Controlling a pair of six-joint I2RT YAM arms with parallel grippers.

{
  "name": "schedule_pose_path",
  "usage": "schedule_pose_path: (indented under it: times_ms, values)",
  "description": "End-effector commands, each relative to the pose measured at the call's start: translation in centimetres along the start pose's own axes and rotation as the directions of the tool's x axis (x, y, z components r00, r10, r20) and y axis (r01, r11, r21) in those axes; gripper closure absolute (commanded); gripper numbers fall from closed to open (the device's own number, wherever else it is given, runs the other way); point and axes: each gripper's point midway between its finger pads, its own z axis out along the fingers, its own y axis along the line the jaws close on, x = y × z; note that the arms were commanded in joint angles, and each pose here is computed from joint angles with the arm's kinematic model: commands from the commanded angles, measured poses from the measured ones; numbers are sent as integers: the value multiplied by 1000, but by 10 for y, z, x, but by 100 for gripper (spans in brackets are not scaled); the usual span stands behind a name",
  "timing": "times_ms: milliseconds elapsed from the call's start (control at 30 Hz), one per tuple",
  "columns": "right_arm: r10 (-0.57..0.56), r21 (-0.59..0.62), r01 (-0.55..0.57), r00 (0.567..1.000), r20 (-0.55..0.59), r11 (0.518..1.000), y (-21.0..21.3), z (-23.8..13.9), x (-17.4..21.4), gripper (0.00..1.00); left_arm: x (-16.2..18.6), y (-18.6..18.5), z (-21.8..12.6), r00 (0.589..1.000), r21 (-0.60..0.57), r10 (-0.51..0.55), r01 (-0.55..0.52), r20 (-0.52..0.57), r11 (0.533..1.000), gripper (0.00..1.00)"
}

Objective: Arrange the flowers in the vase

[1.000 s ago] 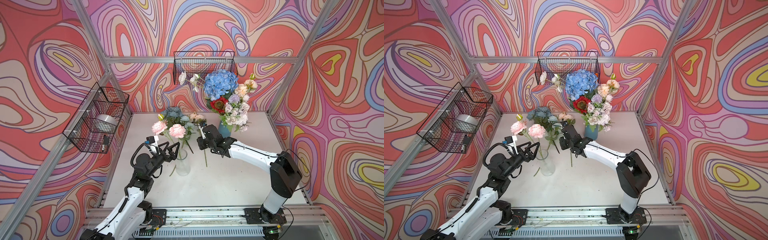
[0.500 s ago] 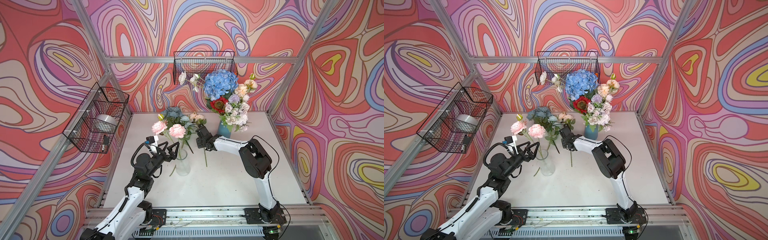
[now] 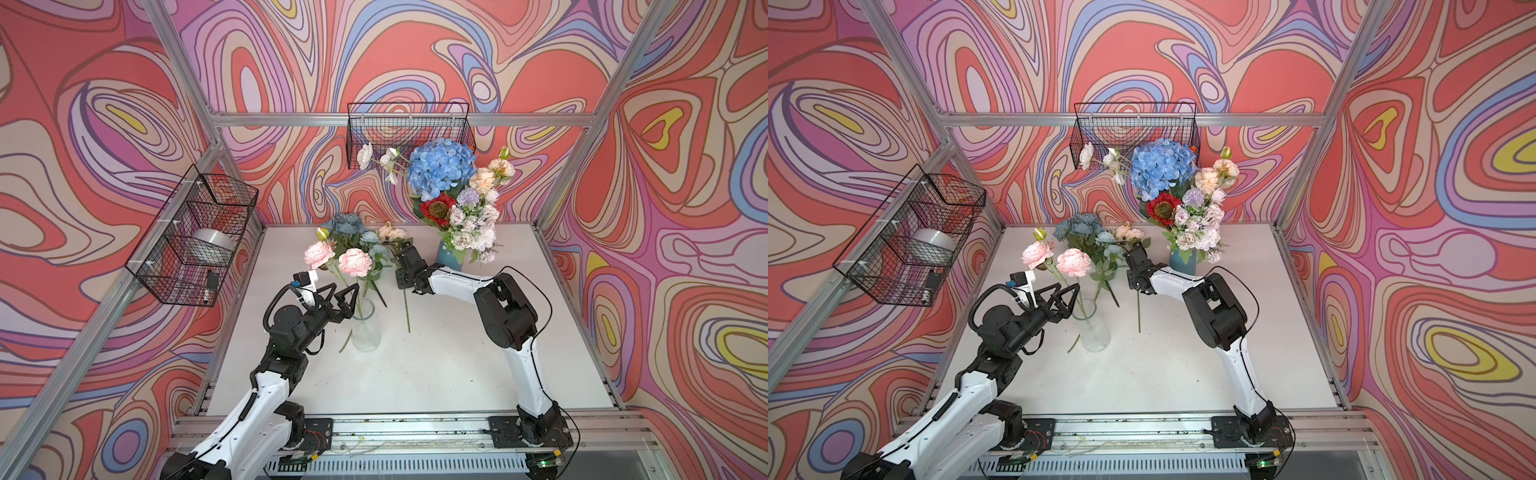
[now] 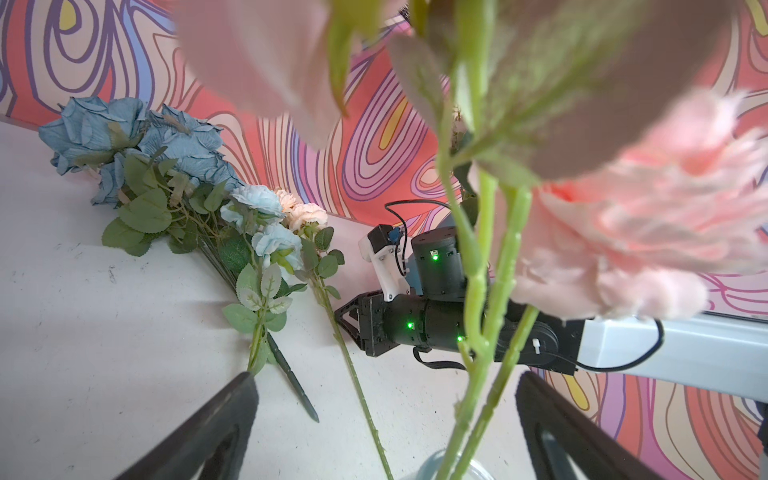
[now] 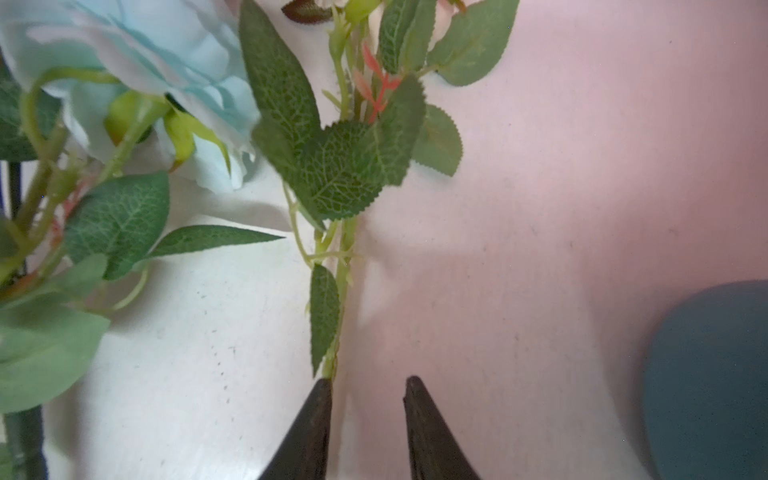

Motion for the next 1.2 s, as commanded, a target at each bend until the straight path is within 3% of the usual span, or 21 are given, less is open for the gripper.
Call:
schedule_pose_path:
  times_ms: [0, 167, 433, 600, 867, 1167]
  values:
    - [-6, -9, 5, 999, -31, 1000, 4, 9, 10, 67, -16, -10, 0, 999, 18, 32, -33, 37, 999, 0]
    - [14, -17, -14, 1000, -13, 1000, 3, -4, 4, 67, -16, -10, -1, 999, 13, 30, -31, 37, 999, 0]
    - [98, -128, -99, 995, -19, 987, 20, -20, -3, 67, -16, -9, -2, 999, 9, 32, -32, 41, 999, 0]
    - [100, -101, -103, 994, -38, 990, 18, -10, 3, 68, -18, -10, -3, 998, 8, 35, -36, 47, 999, 0]
    - [81, -57, -83, 996, -33, 995, 14, 1, 1, 89, -18, -10, -4, 998, 6, 38, -38, 49, 999, 0]
    - [78, -51, -81, 996, -50, 995, 15, 10, 3, 78, -20, -13, -4, 998, 13, 35, -35, 51, 999, 0]
